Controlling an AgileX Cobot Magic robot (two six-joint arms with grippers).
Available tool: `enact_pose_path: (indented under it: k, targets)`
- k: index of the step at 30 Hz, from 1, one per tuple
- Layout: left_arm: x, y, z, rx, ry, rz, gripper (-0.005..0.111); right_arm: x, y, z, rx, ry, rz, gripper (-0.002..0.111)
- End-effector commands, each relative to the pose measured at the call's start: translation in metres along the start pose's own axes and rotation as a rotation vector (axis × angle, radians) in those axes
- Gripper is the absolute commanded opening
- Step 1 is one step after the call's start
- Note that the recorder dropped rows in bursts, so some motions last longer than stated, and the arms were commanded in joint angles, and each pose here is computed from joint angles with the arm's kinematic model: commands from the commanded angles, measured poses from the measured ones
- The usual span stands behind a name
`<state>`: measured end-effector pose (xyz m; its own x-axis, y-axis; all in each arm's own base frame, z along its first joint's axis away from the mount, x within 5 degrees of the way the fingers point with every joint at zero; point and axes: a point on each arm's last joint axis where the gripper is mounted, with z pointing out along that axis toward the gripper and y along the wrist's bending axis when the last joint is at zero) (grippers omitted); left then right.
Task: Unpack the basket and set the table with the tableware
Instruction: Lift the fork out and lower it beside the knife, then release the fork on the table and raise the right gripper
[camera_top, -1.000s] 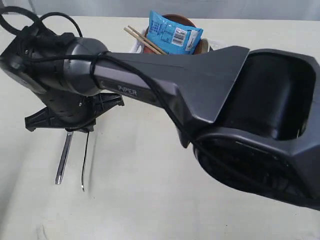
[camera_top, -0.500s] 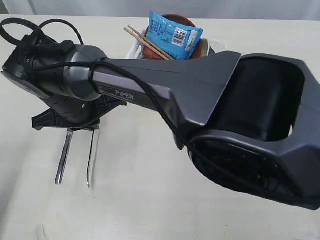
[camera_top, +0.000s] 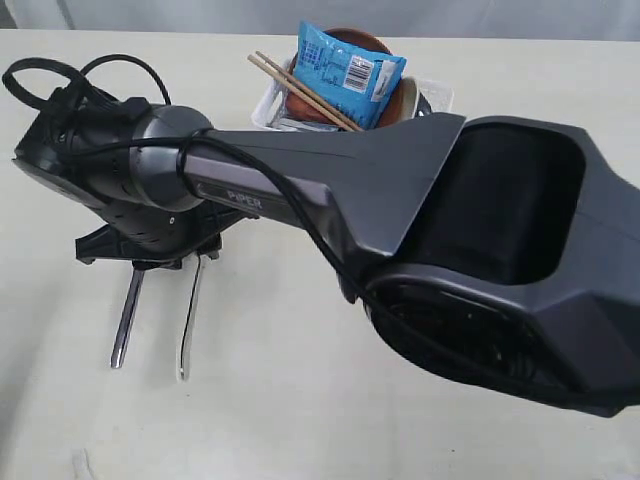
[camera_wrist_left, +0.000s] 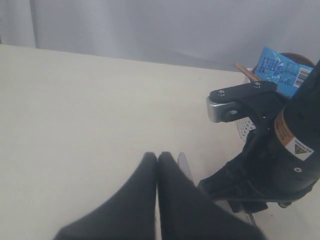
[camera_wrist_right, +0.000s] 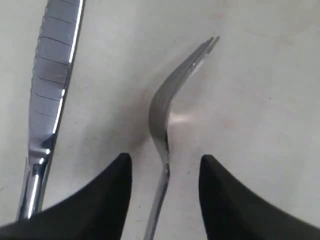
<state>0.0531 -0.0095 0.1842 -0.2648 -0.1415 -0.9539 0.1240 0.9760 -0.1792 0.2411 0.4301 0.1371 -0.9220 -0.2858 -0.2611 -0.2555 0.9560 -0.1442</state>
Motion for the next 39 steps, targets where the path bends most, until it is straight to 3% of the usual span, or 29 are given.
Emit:
enact_pose_path:
  k: [1,5,9,19,32,39]
  targets:
    - [0.0,0.0,0.0,0.002,-0.01,-0.003,0.0,-0.009,-0.007,-0.019,-0.015,-0.043,-0.011,0.042]
    - [0.0,0.0,0.0,0.002,-0.01,-0.003,0.0,-0.017,-0.015,-0.041,-0.005,-0.118,-0.122,0.037]
    - [0.0,0.0,0.0,0.002,-0.01,-0.003,0.0,-0.029,-0.027,-0.038,0.019,-0.127,-0.147,-0.001]
    - [0.0,0.0,0.0,0.002,-0.01,-0.004,0.0,-0.051,-0.058,-0.017,-0.014,-0.03,-0.081,0.0]
    - [0.0,0.0,0.0,0.002,-0.01,-0.004,0.0,-0.039,-0.048,0.018,-0.032,0.083,-0.099,0.0]
    - [0.0,0.0,0.0,0.002,-0.01,-0.004,0.0,-0.041,-0.034,0.017,-0.18,0.056,-0.091,0.0]
